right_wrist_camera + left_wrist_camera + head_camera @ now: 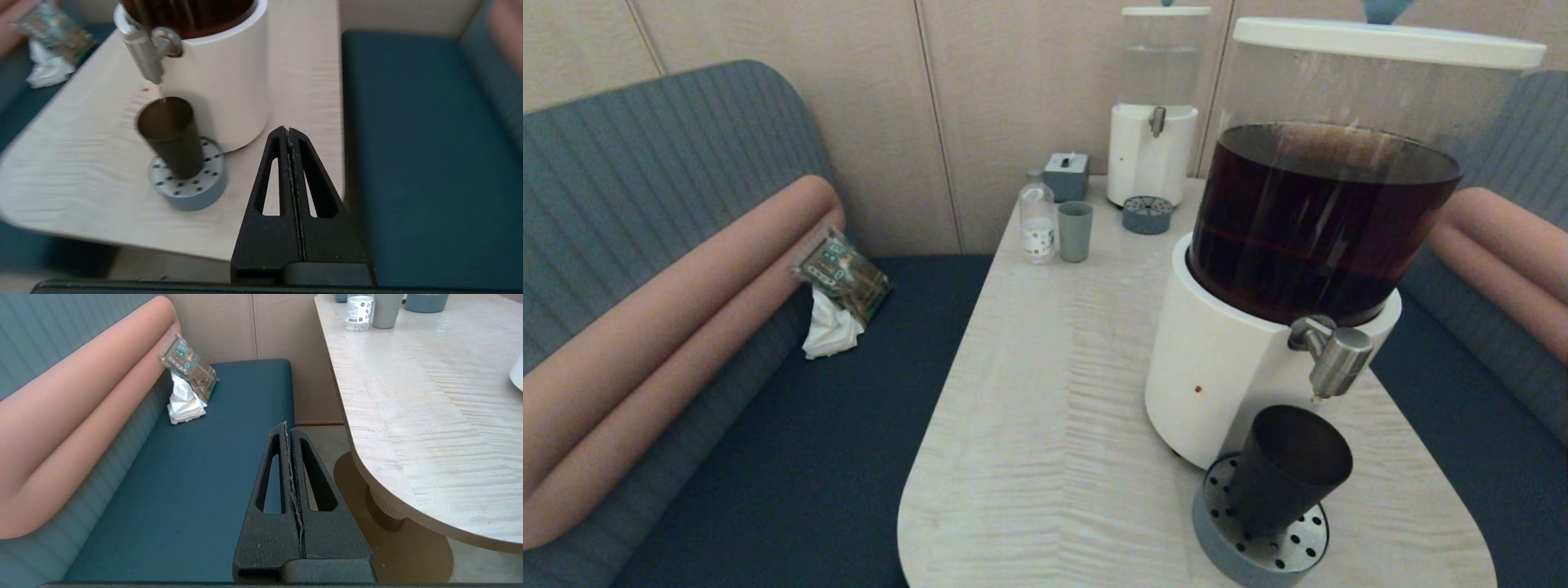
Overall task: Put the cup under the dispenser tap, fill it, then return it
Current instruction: Turn off the faucet
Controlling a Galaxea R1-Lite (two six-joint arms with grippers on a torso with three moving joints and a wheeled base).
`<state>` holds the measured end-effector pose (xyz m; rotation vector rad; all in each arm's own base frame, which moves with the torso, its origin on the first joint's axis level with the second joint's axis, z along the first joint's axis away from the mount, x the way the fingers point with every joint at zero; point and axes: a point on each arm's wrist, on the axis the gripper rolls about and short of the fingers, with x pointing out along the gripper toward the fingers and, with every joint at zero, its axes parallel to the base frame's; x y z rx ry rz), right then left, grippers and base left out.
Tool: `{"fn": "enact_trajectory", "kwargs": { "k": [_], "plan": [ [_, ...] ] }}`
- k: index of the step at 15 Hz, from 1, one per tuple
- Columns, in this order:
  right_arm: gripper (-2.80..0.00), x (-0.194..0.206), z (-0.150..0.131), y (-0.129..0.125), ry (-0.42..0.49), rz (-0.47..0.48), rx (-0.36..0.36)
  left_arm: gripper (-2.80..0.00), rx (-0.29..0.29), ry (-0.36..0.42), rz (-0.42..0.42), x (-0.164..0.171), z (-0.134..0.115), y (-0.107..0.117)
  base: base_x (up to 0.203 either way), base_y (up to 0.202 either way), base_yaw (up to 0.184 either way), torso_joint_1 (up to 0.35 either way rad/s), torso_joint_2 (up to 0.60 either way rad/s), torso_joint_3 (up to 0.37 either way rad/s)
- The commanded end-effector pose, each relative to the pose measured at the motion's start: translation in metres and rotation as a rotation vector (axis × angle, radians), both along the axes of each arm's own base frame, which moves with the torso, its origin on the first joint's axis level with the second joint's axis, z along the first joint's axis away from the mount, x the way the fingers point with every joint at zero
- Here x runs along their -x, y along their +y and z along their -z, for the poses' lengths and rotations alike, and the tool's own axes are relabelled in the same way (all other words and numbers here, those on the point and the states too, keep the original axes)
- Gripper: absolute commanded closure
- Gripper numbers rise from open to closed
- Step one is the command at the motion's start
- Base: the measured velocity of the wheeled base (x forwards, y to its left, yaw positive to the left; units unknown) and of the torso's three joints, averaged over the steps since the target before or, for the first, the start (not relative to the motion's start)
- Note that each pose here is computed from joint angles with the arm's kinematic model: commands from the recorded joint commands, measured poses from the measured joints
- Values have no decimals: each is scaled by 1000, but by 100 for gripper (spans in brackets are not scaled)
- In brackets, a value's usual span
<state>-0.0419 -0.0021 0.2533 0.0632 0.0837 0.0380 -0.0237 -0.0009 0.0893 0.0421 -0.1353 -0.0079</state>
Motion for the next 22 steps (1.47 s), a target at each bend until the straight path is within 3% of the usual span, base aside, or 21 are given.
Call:
{"fn": "enact_trajectory", "kwargs": {
  "k": [1,5,10,13,18,20,22],
  "plan": [
    [0,8,17,1,-61,20,26,0,0,39,0,-3,11,0,0,0,0,0,0,0],
    [0,9,32,0,-309,114,142,0,0,39,0,-3,11,0,0,0,0,0,0,0],
    [0,-1,62,-1,-399,191,194,0,0,39,0,-3,11,0,0,0,0,0,0,0],
    [0,-4,88,-1,-401,206,241,0,0,39,0,-3,11,0,0,0,0,0,0,0],
    [0,-13,140,-1,-364,203,262,0,0,40,0,-3,11,0,0,0,0,0,0,0],
    [0,-15,149,-1,-373,202,248,0,0,40,0,-3,11,0,0,0,0,0,0,0],
    [0,-16,155,-1,-322,191,240,0,0,39,0,-3,11,0,0,0,0,0,0,0]
  ]
}}
